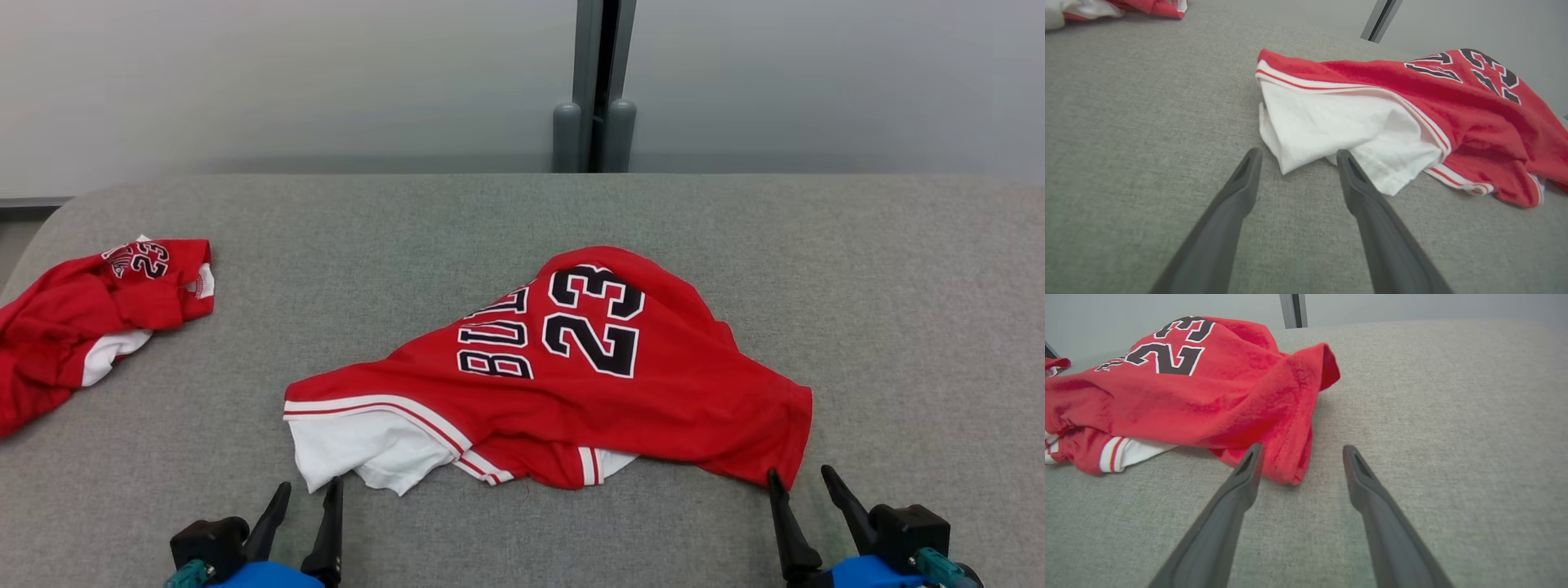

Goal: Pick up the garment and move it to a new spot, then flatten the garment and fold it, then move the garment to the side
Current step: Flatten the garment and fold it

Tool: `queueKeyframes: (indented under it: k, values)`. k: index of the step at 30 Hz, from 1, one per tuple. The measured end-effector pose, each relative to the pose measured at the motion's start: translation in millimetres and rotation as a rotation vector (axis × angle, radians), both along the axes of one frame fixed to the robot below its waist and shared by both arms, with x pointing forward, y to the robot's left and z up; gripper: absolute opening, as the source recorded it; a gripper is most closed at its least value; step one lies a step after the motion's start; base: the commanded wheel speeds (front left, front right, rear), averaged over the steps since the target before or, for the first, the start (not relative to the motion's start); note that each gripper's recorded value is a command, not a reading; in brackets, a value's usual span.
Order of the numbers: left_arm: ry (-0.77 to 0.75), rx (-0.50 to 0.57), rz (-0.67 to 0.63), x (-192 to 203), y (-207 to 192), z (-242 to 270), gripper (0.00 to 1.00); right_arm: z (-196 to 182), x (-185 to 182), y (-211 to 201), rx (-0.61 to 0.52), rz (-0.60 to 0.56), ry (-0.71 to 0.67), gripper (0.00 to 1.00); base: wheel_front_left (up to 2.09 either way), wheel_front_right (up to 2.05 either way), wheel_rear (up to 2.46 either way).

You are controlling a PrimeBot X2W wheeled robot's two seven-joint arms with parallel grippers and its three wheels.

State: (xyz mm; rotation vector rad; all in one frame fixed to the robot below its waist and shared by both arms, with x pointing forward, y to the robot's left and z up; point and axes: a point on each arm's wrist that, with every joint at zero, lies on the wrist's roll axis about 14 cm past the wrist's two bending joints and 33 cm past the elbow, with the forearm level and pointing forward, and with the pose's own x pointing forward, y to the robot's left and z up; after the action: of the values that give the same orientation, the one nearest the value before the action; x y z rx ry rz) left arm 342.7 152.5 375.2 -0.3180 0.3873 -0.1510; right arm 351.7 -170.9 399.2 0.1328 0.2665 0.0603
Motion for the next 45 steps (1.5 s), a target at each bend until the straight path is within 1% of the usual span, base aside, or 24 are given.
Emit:
queueKeyframes:
  k: [9, 11, 12, 16, 18, 19, 21, 26, 30, 31, 32, 33, 34, 35, 36, 37, 38, 41, 45]
  values:
    - [0.037, -0.013, -0.008, 15, 0, -9, 1.0, -4, 4, -4, -0.007, -0.01, 0.012, 1.0, 0.0, 0.0, 0.0]
    - [0.03, -0.024, -0.015, 18, -3, -7, 0.0, -4, 6, -4, -0.008, -0.01, 0.009, 1.0, 0.0, 0.0, 0.0]
    - [0.024, -0.028, -0.023, 20, -5, -5, 0.0, -3, 6, -4, -0.008, -0.01, 0.007, 1.0, 0.0, 0.0, 0.0]
    - [-0.013, -0.054, -0.04, 25, -12, 7, 0.0, 0, 9, -4, -0.007, -0.008, -0.002, 1.0, 0.0, 0.0, 0.0]
    - [-0.048, -0.063, -0.044, 28, -13, 18, 0.0, 1, 11, -2, -0.006, -0.004, -0.008, 1.0, 0.0, 0.0, 0.0]
    - [-0.094, -0.066, -0.047, 31, -14, 32, 0.0, 4, 12, 1, 0.0, 0.003, -0.016, 1.0, 0.0, 0.0, 0.0]
    - [-0.115, -0.064, -0.053, 31, -14, 38, 0.0, 5, 13, 2, 0.003, 0.006, -0.019, 1.0, 0.0, 0.0, 0.0]
    - [-0.202, -0.063, -0.08, 20, -22, 63, 0.0, 9, 13, 12, 0.026, 0.028, -0.029, 1.0, 0.0, 0.0, 0.0]
    - [-0.239, -0.072, -0.07, 12, -22, 74, 0.0, 9, 13, 18, 0.037, 0.041, -0.028, 1.0, 0.0, 0.0, 0.0]
    - [-0.235, -0.077, -0.062, 10, -21, 73, 0.11, 8, 14, 18, 0.037, 0.043, -0.028, 1.0, 0.0, 0.0, 0.0]
    - [-0.223, -0.076, -0.055, 8, -19, 69, 0.31, 8, 14, 19, 0.037, 0.046, -0.026, 1.0, 0.0, 0.0, 0.0]
    - [-0.211, -0.069, -0.049, 7, -16, 65, 0.33, 7, 14, 20, 0.038, 0.047, -0.023, 1.0, 0.0, 0.0, 0.0]
    - [-0.195, -0.062, -0.037, 8, -12, 60, 0.31, 6, 14, 20, 0.038, 0.048, -0.02, 1.0, 0.0, 0.0, 0.0]
    - [-0.177, -0.053, -0.024, 9, -6, 55, 0.33, 5, 13, 21, 0.038, 0.05, -0.017, 1.0, 0.0, 0.0, 0.0]
    - [-0.166, -0.043, -0.017, 12, -2, 51, 0.43, 5, 14, 20, 0.038, 0.048, -0.016, 1.0, 0.0, 0.0, 0.0]
    - [-0.156, -0.028, -0.002, 16, 6, 48, 0.84, 5, 15, 20, 0.038, 0.047, -0.019, 1.0, 0.0, 0.0, 0.0]
    - [-0.153, -0.014, 0.015, 21, 13, 46, 1.0, 7, 16, 19, 0.036, 0.044, -0.023, 1.0, 0.0, 0.0, 0.0]
    - [-0.145, 0.032, 0.052, 34, 31, 43, 1.0, 10, 16, 14, 0.03, 0.032, -0.034, 1.0, 0.0, 0.0, 0.0]
    - [-0.145, 0.064, 0.062, 37, 35, 42, 1.0, 22, 15, 6, 0.025, 0.01, -0.074, 1.0, 0.0, 0.0, 0.0]
